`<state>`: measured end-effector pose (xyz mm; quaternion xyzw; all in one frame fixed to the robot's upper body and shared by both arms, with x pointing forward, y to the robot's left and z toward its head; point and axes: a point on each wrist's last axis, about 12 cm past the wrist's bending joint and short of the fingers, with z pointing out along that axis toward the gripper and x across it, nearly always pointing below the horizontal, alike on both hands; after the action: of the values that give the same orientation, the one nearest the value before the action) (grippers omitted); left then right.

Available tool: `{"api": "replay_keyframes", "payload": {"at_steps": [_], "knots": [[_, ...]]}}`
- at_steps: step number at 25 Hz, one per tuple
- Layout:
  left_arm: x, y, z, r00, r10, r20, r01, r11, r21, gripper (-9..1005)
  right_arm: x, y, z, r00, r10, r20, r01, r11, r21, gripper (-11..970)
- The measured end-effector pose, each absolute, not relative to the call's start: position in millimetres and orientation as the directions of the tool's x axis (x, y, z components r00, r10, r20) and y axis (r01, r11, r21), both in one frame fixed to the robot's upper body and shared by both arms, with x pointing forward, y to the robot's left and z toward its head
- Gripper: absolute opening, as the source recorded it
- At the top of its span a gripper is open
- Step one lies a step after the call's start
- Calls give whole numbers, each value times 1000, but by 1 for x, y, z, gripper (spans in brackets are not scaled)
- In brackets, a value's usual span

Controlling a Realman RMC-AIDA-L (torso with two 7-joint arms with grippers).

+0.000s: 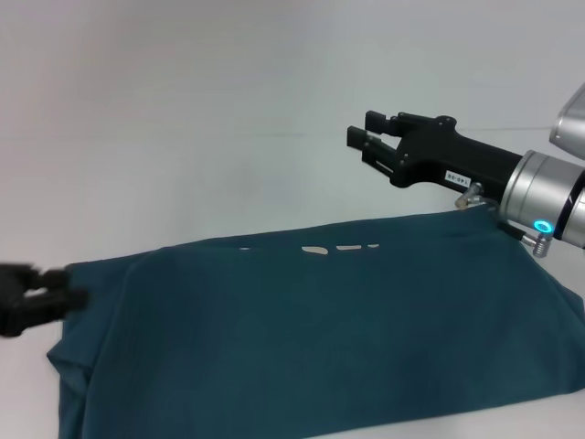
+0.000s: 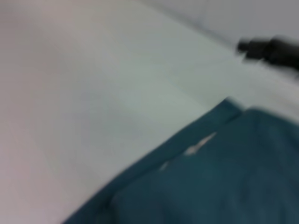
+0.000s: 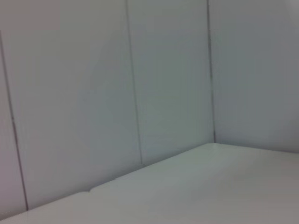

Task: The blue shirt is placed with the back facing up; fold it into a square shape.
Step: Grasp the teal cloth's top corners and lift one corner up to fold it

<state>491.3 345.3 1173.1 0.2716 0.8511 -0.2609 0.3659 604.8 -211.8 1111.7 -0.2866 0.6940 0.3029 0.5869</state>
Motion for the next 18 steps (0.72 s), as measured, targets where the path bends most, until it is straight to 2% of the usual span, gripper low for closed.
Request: {"api": "replay_keyframes", "payload": {"at_steps": [8,18], "knots": [[489,355,1159,-712,336,-617,584,771,-254,380,612,-196,1110,-151,-47,-987,-755,650,85,362],[488,350,1144,-759,337,-557,569,759,-317,379,609,-188,1105,-162,-75,-984,-772,631,79,361]]}}
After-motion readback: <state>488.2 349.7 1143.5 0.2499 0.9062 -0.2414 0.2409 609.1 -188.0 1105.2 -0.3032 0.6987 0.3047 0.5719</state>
